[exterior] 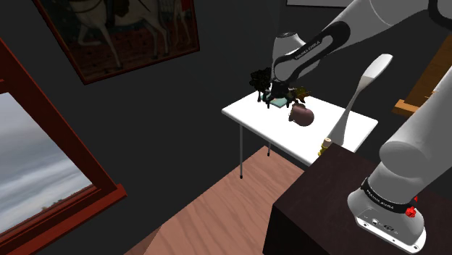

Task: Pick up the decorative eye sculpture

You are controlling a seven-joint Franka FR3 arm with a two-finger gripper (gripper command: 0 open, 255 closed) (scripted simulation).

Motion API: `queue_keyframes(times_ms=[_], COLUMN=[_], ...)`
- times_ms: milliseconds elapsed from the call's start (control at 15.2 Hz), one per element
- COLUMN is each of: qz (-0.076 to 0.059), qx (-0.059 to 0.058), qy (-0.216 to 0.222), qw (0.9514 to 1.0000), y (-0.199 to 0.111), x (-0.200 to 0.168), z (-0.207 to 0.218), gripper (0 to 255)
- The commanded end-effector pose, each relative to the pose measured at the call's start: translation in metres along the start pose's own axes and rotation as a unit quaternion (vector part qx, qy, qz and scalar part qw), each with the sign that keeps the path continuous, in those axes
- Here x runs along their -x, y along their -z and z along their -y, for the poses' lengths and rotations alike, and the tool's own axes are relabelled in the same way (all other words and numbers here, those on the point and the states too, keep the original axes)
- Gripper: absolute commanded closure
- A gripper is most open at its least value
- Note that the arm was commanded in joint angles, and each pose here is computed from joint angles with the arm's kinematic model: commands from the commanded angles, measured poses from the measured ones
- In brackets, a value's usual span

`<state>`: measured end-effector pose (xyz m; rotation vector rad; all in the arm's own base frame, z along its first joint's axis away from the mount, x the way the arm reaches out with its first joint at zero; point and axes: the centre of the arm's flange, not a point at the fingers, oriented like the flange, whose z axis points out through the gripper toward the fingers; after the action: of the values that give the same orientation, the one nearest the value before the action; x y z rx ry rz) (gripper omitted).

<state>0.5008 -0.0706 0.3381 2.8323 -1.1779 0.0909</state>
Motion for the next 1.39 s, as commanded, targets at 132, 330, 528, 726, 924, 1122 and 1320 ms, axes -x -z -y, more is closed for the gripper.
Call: queue_keyframes(times_ms=[132,330,528,726,924,1122,1320], qz=[-0.012,-0.020,-0.029,-0.037,-0.045,-0.053,-0.061], qx=[0.008,0.014,0.020,0.025,0.031,0.037,0.043], qy=[-0.058,-0.100,-0.142,-0.184,-0.225,-0.266,-0.306], qw=[0.9982,0.9947,0.9893,0.9820,0.9728,0.9618,0.9489], y=[-0.037,-0.063,-0.088,-0.113,-0.138,-0.161,-0.184], x=[-0.035,-0.062,-0.088,-0.113,-0.138,-0.162,-0.185], z=[-0.007,-0.014,-0.023,-0.035,-0.049,-0.066,-0.084], gripper=[0,0,0,0,0,0,0])
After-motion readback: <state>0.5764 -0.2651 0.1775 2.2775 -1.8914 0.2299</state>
